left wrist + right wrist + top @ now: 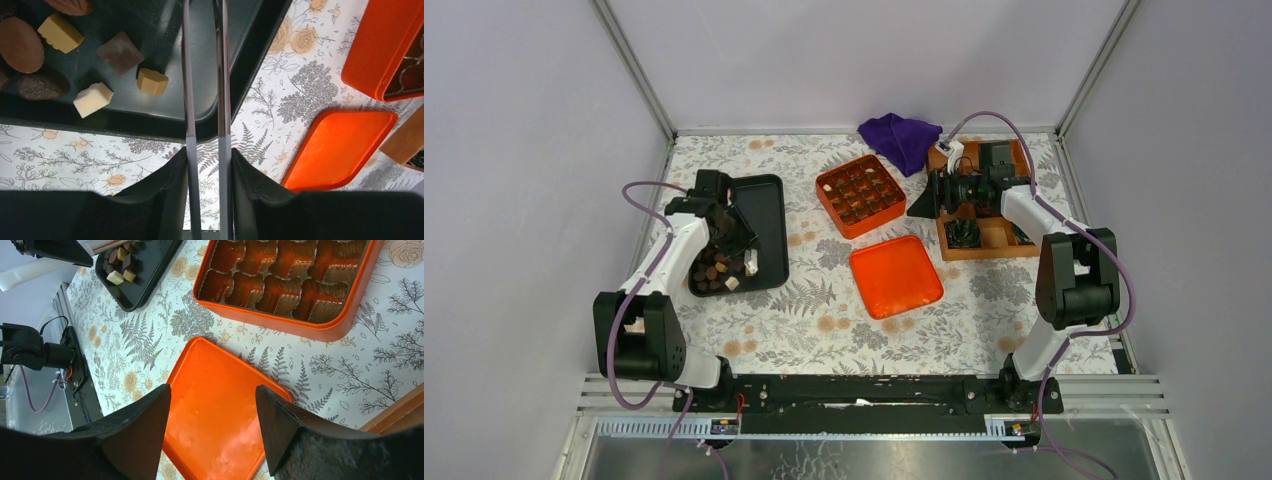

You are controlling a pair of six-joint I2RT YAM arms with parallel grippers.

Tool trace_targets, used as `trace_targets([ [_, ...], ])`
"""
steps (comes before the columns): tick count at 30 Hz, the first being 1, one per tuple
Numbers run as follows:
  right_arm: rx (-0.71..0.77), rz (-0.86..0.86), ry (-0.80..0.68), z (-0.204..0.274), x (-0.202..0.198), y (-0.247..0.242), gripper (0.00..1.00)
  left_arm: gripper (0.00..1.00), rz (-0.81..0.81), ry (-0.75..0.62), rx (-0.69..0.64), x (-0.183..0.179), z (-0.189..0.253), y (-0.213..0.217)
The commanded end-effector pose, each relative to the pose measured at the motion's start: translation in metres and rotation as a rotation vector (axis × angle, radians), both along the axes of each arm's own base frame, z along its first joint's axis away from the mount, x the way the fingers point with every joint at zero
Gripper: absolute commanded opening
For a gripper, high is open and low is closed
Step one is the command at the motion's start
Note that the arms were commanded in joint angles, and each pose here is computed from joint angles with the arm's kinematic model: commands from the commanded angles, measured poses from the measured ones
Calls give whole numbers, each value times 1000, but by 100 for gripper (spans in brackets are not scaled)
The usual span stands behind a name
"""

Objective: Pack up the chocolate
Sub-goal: Pick up the fake chocolate from the plate.

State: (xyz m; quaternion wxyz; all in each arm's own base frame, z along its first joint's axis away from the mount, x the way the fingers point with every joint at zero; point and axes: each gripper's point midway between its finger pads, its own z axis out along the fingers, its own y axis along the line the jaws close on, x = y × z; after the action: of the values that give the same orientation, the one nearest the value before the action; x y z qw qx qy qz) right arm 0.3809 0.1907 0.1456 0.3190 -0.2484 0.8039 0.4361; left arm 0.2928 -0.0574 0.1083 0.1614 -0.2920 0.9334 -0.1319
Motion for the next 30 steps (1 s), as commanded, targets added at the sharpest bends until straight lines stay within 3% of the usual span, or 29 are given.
trace_targets([
  [1, 26, 20, -61, 20, 0, 1, 70, 35, -111, -103, -17, 20, 20, -4],
  [6, 28, 22, -61, 20, 0, 2, 70, 32, -143, -85, -7, 22, 14, -1],
  [16, 22, 23, -65, 20, -1, 1, 71, 46, -76, -40, 65, 19, 5, 22],
  [30, 24, 27, -63, 20, -3, 1, 71, 48, -96, -65, 29, 44, 4, 33],
])
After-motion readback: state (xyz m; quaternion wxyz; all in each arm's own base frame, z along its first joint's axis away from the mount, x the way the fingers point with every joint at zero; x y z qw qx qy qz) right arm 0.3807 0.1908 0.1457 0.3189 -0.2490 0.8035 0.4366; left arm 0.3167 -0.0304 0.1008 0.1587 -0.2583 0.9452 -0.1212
